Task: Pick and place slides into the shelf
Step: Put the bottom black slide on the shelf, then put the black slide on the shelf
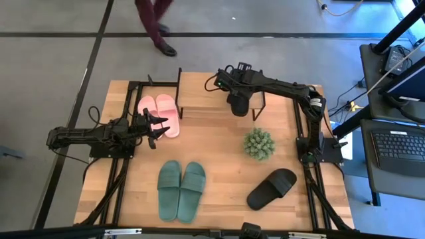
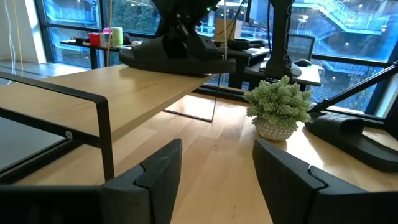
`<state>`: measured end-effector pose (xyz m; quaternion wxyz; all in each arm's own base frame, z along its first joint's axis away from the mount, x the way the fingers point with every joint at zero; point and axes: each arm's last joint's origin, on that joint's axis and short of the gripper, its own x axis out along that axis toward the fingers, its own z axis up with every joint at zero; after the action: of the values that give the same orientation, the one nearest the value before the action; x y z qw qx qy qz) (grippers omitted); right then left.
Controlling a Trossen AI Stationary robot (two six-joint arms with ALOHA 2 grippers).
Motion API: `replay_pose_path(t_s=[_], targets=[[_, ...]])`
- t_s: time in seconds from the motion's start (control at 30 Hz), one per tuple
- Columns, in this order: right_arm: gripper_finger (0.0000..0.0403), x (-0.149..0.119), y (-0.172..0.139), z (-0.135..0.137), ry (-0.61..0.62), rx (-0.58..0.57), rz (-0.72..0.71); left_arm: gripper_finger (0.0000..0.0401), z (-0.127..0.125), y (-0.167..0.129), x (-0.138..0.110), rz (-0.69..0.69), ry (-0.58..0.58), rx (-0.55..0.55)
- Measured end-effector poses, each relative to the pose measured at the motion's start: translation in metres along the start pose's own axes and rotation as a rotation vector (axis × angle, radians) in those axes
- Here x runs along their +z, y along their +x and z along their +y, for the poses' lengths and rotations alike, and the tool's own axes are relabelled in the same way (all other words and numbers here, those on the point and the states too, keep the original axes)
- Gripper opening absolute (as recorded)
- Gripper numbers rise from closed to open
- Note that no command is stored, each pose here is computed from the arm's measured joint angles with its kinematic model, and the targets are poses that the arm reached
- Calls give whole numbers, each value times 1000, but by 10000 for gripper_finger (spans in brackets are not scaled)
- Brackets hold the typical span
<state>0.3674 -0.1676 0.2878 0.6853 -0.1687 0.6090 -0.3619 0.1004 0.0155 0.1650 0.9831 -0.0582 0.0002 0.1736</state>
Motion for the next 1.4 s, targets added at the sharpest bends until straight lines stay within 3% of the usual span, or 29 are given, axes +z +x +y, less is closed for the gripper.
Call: replay_pose_path(t_s=[0.3,0.8,1.13,1.4], targets=[[103,0,0,0,-1,1,-2,191,0,0,0,0,0,0],[199,-1,-1,-1,-11,1,10,191,0,0,0,0,0,0],[210,1,-14,-13,24,1,4,191,0,0,0,-1,0,0],[210,-2,-16,-11,27,91,16,191,0,0,0,-1,0,0]])
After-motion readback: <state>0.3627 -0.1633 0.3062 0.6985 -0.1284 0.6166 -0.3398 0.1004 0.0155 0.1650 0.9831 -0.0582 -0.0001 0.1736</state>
